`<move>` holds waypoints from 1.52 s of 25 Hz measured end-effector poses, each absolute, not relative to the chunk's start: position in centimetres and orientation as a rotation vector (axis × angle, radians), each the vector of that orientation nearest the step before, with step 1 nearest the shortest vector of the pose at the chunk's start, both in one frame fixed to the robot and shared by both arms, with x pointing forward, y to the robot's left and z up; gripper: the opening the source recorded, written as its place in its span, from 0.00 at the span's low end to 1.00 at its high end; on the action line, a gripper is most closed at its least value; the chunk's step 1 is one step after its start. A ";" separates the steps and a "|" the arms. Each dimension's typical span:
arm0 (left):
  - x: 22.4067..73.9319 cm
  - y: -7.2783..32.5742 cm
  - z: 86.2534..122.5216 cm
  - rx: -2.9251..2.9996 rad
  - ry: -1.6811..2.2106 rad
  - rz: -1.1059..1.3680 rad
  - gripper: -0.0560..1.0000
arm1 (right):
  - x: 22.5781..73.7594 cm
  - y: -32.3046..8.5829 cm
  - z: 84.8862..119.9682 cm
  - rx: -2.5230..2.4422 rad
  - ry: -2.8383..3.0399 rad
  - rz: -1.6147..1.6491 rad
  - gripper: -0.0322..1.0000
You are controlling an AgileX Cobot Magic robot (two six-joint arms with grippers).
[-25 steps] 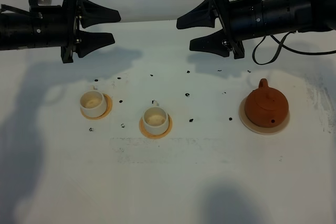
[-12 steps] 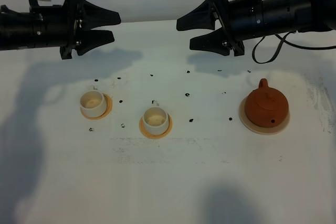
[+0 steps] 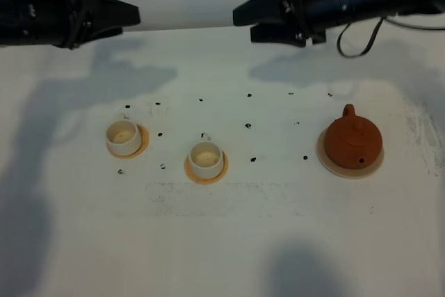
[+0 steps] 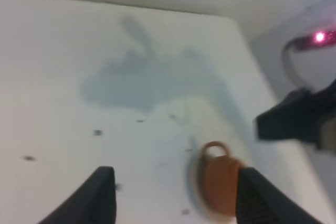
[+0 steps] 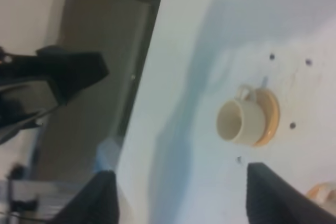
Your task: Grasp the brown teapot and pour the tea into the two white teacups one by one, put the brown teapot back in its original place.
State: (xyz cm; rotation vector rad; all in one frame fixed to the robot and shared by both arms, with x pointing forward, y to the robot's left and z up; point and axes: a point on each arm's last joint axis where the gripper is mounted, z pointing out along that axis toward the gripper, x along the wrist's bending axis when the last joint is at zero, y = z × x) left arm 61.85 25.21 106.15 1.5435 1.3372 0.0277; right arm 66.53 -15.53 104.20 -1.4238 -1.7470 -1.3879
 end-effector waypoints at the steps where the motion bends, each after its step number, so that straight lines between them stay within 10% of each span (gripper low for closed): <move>1: 61.6 25.4 106.8 1.556 1.332 0.070 0.53 | 66.7 -15.6 104.7 -1.418 -1.777 -1.390 0.55; 38: 46.6 29.9 120.5 1.717 1.463 0.882 0.46 | 67.8 -16.4 106.1 -1.576 -2.155 -1.242 0.55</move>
